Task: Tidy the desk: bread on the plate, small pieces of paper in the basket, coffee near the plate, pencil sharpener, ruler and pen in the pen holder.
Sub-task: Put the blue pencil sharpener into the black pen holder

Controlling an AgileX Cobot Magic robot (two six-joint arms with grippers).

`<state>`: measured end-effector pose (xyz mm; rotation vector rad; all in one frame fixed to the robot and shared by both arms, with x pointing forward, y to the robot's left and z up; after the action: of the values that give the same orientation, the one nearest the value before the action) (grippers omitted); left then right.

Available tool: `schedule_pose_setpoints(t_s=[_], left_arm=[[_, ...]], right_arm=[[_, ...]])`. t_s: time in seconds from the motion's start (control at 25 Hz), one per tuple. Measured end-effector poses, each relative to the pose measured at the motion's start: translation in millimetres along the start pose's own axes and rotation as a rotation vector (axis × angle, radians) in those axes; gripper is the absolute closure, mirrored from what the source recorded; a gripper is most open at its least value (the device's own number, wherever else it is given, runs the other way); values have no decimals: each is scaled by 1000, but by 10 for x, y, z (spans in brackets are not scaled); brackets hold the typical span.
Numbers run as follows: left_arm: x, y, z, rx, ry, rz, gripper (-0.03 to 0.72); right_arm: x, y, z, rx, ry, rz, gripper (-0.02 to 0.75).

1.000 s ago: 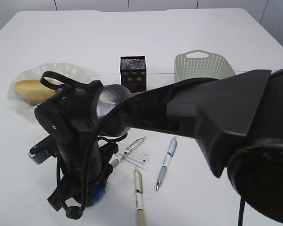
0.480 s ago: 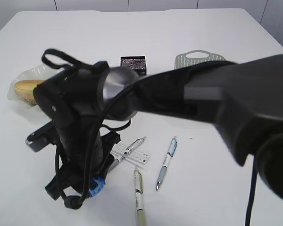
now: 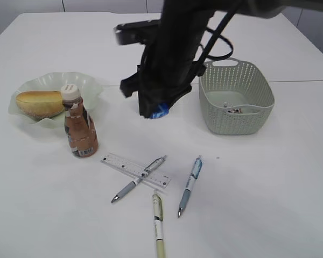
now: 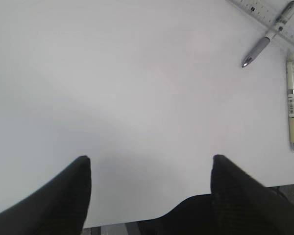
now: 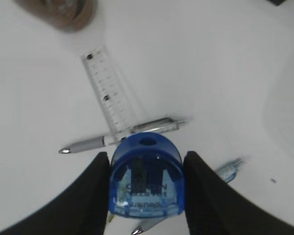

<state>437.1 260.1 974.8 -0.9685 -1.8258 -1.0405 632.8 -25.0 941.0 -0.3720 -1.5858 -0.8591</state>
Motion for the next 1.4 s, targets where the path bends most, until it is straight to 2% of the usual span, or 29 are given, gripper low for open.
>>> schedule_pose_setpoints(t_s=[0.28,0.44,0.6,0.92,1.16,1.4], left_arm=[[0,27,-7,0,-4,-14,132],[0,32,-8,0,-4,-17,132],[1,69,-18,0,-9,-36,132],[2,86,-22,0,-11,-45,132],[3,100,-25,0,-13,-52,132],[4,126,-32,0,-17,-66,132]], right_arm=[[271,124,-855,-225,66,-209,416],[385,204,-1202,-353,158,-353,416],[322,340,-1447,-463,257,-491,416],[84,642,-1573,-565,355,-638,416],[-37,803,-1696,-579,353,-694,416],[-138,971,-1637,-554,354,-722,416]])
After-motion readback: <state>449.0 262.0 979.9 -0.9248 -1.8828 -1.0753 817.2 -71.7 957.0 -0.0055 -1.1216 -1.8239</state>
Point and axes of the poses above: a point on each arm's last joint axis where the gripper is mounted, x pointing back along that axis away from the gripper, z along the wrist's bending axis when the last joint is at zero, y = z × x, the point moved 10 cm from there along -x, pointing out along that axis toward the gripper, and after that the axes turned 13 degrees about x, right-handed, at the moved point
